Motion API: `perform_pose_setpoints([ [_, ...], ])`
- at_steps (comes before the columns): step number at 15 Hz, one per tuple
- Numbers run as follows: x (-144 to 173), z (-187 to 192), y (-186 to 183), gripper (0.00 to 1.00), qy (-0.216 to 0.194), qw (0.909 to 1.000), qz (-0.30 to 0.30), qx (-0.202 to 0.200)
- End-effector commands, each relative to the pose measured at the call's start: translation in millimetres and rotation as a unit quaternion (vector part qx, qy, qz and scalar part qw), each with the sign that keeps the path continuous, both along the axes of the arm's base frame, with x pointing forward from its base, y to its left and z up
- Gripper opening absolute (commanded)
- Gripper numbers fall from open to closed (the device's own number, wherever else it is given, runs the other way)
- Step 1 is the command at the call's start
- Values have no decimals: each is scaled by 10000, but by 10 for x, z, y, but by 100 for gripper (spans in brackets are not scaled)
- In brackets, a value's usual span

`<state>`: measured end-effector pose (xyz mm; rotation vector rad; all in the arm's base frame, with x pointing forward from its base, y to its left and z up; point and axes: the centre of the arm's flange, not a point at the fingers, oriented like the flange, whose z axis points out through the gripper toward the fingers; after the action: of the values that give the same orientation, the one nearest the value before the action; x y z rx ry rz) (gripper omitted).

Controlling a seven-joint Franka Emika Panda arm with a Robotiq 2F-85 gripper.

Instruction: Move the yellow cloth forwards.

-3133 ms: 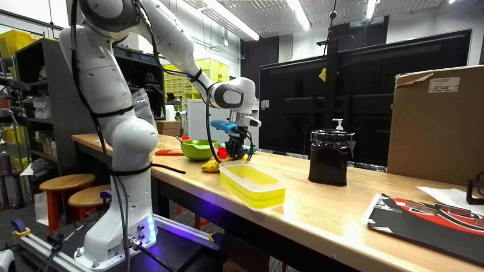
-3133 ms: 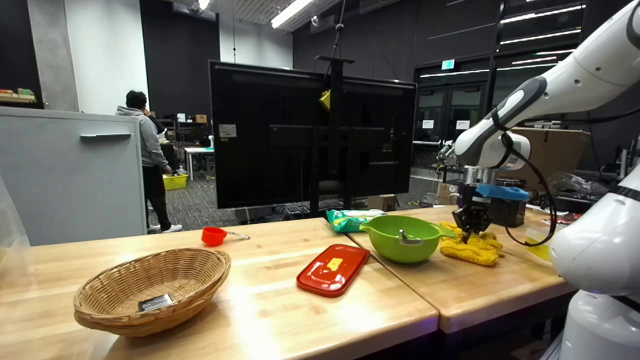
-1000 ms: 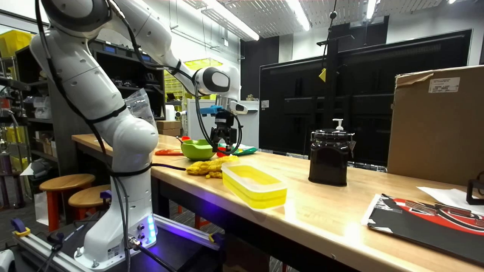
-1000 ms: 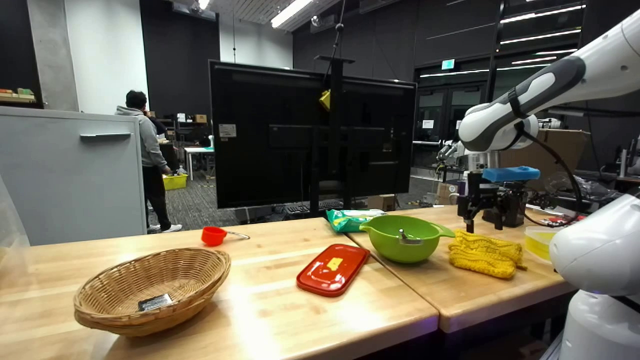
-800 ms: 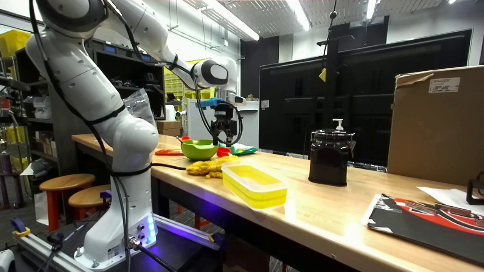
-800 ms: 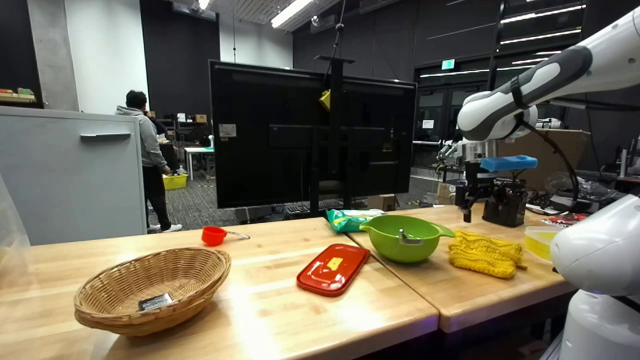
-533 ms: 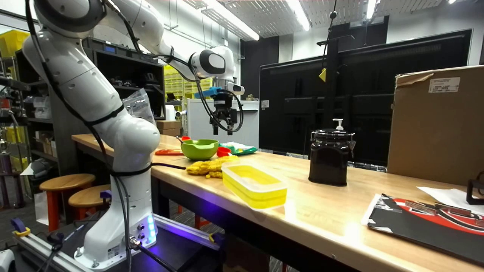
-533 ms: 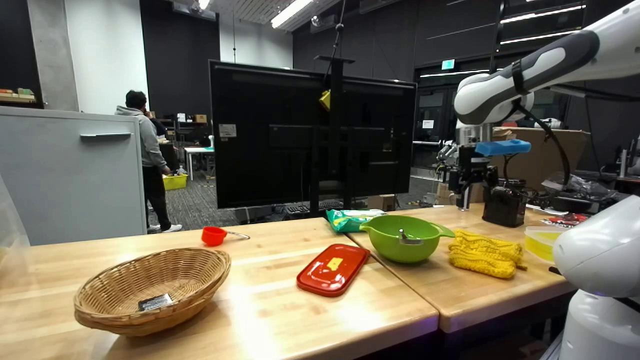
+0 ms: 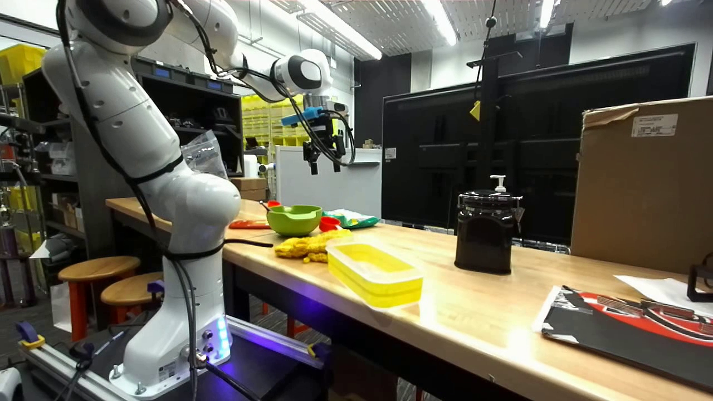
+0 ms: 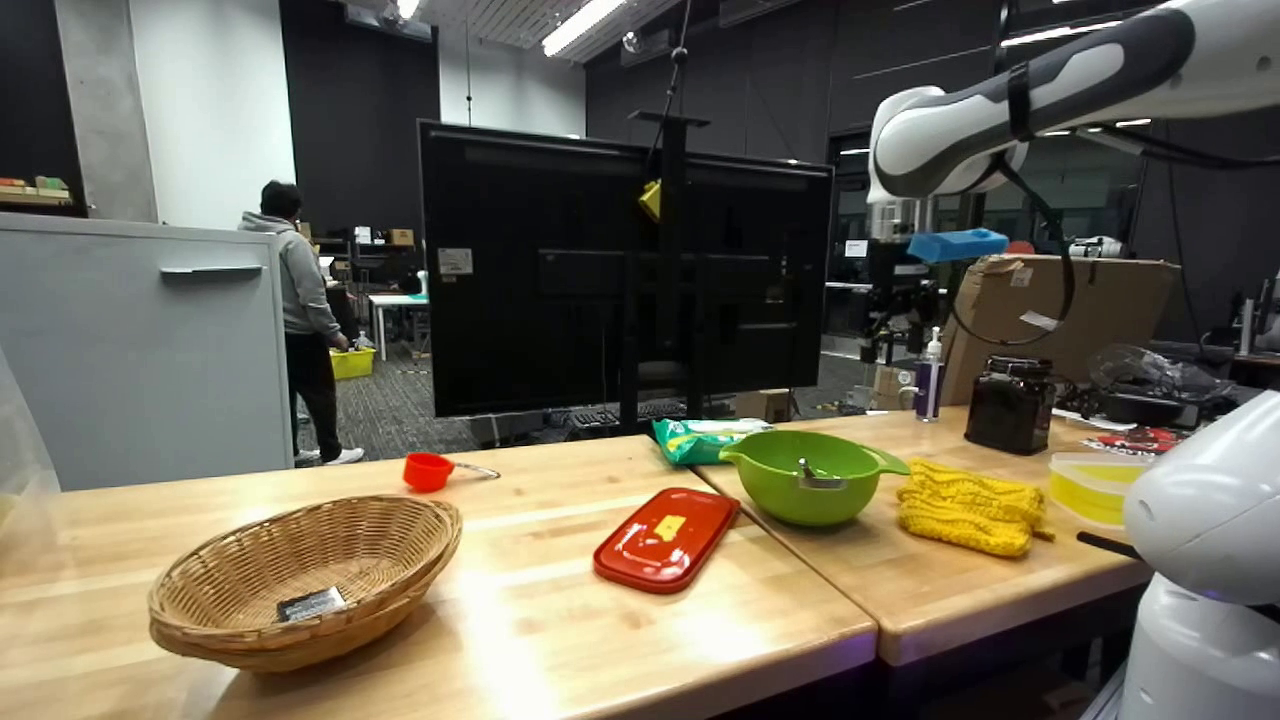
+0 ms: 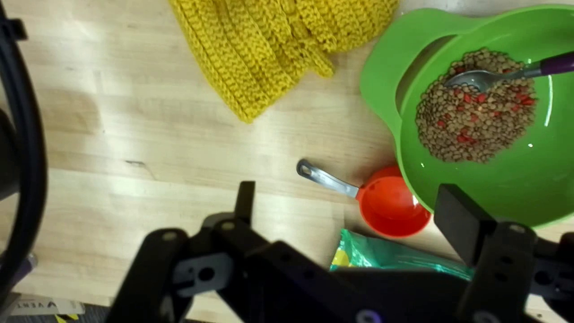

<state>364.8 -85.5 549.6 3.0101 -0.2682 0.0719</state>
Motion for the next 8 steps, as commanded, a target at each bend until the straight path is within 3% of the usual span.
perform_pose_setpoints([
  [1, 286, 237, 258, 100, -73, 9999, 92, 52],
  [8, 636, 416, 908, 100, -21, 9994, 240, 257],
])
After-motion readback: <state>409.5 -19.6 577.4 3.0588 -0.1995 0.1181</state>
